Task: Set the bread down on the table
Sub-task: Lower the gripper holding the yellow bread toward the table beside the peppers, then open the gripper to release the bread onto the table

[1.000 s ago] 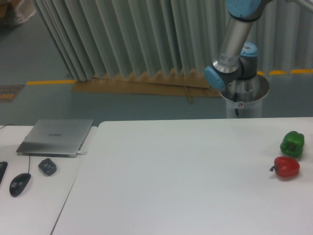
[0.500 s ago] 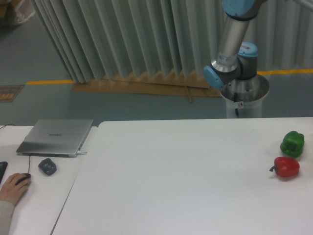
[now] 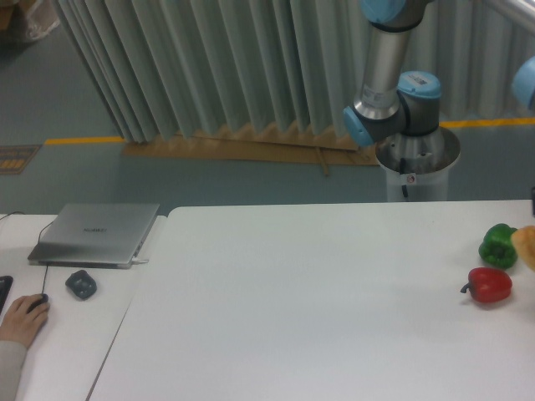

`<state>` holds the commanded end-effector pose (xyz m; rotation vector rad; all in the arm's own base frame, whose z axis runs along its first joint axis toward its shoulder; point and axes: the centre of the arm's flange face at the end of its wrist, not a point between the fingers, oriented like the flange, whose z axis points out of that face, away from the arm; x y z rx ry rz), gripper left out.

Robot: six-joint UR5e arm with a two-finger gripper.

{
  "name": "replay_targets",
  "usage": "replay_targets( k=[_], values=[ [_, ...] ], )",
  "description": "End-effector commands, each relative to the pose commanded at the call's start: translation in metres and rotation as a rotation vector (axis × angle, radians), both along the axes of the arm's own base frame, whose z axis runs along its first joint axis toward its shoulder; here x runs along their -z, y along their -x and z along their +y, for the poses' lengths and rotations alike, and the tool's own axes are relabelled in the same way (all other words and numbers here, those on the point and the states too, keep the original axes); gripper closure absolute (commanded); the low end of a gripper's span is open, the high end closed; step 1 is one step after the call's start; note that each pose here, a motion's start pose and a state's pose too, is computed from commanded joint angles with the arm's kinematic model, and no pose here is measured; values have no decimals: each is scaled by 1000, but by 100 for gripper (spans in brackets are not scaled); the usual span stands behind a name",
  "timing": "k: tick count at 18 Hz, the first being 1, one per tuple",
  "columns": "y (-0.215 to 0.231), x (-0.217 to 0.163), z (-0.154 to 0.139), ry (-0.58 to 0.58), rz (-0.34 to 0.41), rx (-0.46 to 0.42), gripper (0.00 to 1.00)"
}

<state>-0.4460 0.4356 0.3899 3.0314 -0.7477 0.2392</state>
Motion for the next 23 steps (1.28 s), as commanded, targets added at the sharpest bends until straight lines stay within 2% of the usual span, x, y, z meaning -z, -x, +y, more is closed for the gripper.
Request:
replay_targets(
  k=[7,10,13,14,15,16,17,23],
  values=[
    [-53,6,57,2,36,-80,67],
    [-71,5,74,-5,56,-121,67],
    [-81,3,82,-13,65,-125,66],
    [-82,3,81,-12,67,-124,61],
    [-82,4,81,-12,67,-124,50],
    [-82,4,81,-13,69,-120,21],
    [-81,2,82,-24,83,-115,0],
    [-81,8,80,-41,113,-114,0]
  ],
)
